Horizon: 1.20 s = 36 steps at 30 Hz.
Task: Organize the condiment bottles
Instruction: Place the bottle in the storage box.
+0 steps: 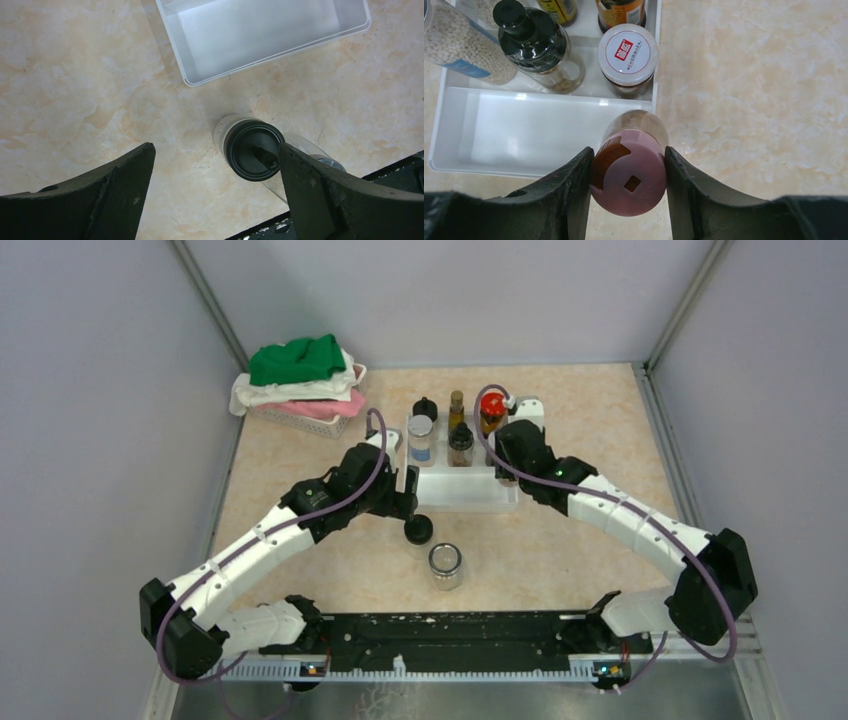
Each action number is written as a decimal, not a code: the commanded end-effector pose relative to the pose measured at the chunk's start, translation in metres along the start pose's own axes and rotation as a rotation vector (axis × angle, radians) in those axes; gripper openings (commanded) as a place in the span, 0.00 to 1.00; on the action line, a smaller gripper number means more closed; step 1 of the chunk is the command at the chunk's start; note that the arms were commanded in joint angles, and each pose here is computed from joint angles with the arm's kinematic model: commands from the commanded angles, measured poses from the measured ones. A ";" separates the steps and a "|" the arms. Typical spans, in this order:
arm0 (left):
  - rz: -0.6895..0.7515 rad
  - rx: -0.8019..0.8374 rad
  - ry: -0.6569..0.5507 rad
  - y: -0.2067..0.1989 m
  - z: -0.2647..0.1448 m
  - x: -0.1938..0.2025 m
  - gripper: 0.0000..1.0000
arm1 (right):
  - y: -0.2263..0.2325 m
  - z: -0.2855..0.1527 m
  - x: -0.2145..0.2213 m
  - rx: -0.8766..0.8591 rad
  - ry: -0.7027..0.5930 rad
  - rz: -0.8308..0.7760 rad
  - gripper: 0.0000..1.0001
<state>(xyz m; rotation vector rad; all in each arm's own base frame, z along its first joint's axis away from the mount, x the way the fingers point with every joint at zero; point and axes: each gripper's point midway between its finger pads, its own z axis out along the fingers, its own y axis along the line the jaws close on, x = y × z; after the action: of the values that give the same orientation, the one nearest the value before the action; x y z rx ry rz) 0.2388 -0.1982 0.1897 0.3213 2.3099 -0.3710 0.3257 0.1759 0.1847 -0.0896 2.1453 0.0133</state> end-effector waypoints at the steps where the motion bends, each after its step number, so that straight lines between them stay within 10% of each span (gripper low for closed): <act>1: 0.004 0.024 -0.083 -0.007 -0.005 -0.024 0.99 | 0.013 0.017 -0.005 -0.072 -0.030 0.023 0.23; 25: 0.004 0.053 -0.035 -0.013 0.002 -0.012 0.99 | 0.026 0.057 0.050 -0.101 0.082 -0.013 0.24; 36: 0.009 0.014 -0.044 -0.006 0.003 -0.015 0.99 | 0.012 0.046 0.044 -0.060 0.082 -0.030 0.81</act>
<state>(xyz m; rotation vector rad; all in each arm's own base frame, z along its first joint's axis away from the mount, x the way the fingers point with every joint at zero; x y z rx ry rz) 0.2402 -0.2057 0.1904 0.3306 2.3034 -0.4071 0.3365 0.1973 0.1036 -0.1891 2.2585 0.0845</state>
